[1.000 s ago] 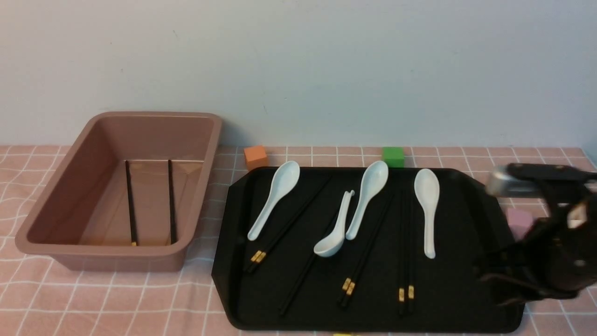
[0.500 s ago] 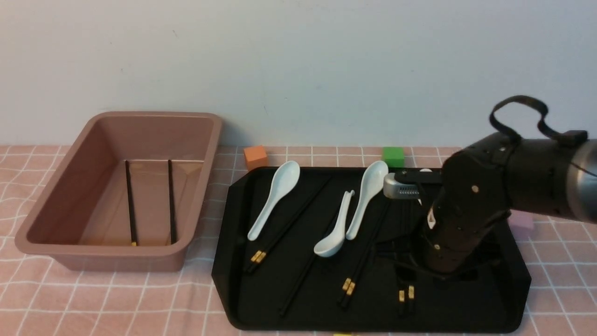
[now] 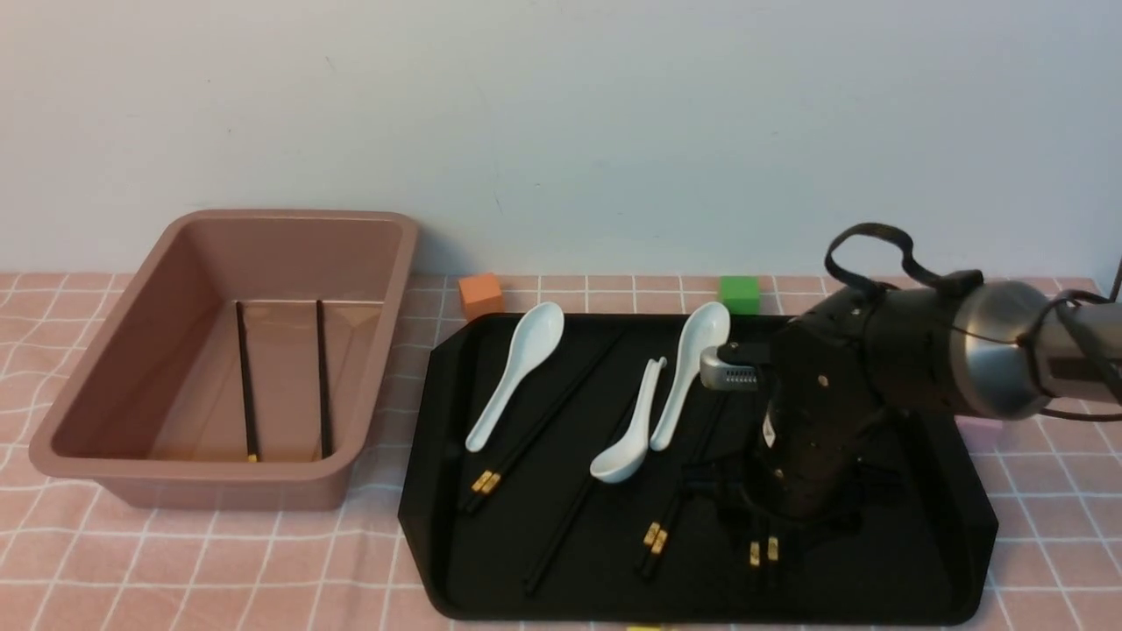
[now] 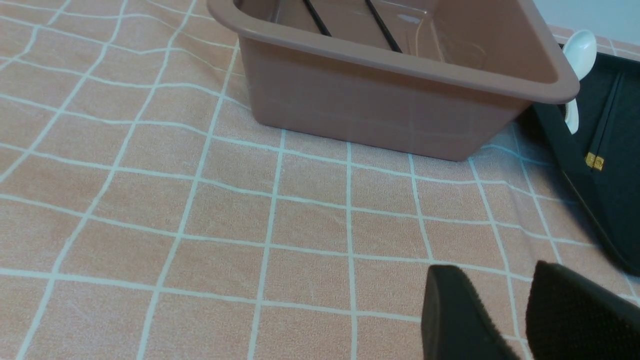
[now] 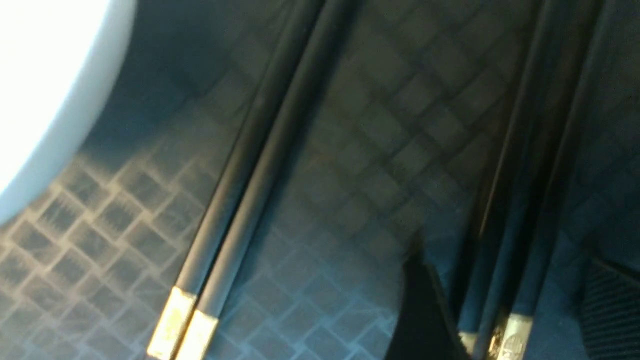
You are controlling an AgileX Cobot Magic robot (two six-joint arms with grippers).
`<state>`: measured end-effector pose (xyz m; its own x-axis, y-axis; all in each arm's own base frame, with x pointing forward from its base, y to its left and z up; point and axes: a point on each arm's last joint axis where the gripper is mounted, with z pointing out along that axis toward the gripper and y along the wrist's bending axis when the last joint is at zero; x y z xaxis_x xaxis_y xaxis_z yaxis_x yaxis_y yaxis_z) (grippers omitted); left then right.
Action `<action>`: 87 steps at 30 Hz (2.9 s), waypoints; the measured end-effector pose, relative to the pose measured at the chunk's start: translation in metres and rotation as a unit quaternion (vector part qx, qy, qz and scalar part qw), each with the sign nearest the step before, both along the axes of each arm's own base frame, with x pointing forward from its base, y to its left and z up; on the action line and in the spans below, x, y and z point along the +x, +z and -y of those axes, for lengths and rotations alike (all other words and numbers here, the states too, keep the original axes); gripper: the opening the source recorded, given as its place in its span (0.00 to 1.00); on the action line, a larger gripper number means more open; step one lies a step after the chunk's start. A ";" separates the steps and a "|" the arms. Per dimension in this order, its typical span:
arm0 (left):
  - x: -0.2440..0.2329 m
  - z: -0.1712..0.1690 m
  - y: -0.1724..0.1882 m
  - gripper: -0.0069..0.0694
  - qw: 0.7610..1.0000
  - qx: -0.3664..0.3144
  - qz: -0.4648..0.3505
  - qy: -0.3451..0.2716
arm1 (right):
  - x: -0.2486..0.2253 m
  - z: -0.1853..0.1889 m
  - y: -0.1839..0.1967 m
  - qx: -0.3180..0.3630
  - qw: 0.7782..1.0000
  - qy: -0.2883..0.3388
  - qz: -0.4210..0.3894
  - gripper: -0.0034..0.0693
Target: On pink tablecloth take chopsticks from black tray and put them in box.
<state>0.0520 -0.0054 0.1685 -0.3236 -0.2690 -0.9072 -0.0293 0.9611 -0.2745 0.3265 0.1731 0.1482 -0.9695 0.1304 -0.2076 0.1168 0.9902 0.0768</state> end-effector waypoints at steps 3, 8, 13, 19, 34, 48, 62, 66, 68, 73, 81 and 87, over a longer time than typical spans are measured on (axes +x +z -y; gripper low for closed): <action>0.000 0.000 0.000 0.40 1.000 0.000 0.000 0.000 | 0.001 0.000 -0.001 -0.001 1.000 -0.003 0.000 0.60; 0.000 0.000 0.000 0.40 1.000 0.000 0.000 0.000 | 0.003 -0.002 -0.003 0.001 1.000 -0.005 0.001 0.58; 0.000 0.000 0.000 0.40 1.000 0.000 0.000 0.000 | 0.004 -0.002 -0.004 0.001 1.000 -0.005 0.002 0.51; 0.000 0.000 0.000 0.40 1.000 0.000 0.000 0.000 | 0.004 -0.001 -0.004 -0.004 1.000 0.000 0.001 0.28; 0.000 0.000 0.000 0.40 1.000 0.000 0.000 0.000 | -0.011 0.006 0.024 -0.008 1.000 -0.003 -0.012 0.24; 0.000 0.000 0.000 0.40 1.000 0.000 0.000 0.000 | -0.052 -0.007 0.160 0.077 0.985 0.070 0.136 0.24; 0.000 0.000 0.000 0.40 1.000 0.000 0.000 0.000 | 0.004 -0.220 0.155 0.216 0.907 0.284 0.224 0.24; 0.000 0.000 0.000 0.40 1.000 0.000 0.000 0.000 | 0.029 -0.249 0.121 0.225 0.902 0.286 0.235 0.24; 0.000 0.000 0.000 0.40 1.000 0.000 0.000 0.000 | 0.037 -0.255 0.108 0.225 0.901 0.285 0.236 0.24; 0.000 0.000 0.000 0.40 1.000 0.000 0.000 0.000 | 0.051 -0.260 0.080 0.209 0.904 0.284 0.241 0.24; 0.000 0.000 0.000 0.40 1.000 0.000 0.000 0.000 | 0.056 -0.259 0.067 0.186 0.908 0.281 0.249 0.36; 0.000 0.000 0.000 0.40 1.000 0.000 0.000 0.000 | 0.046 -0.248 0.113 0.187 0.906 0.283 0.255 0.55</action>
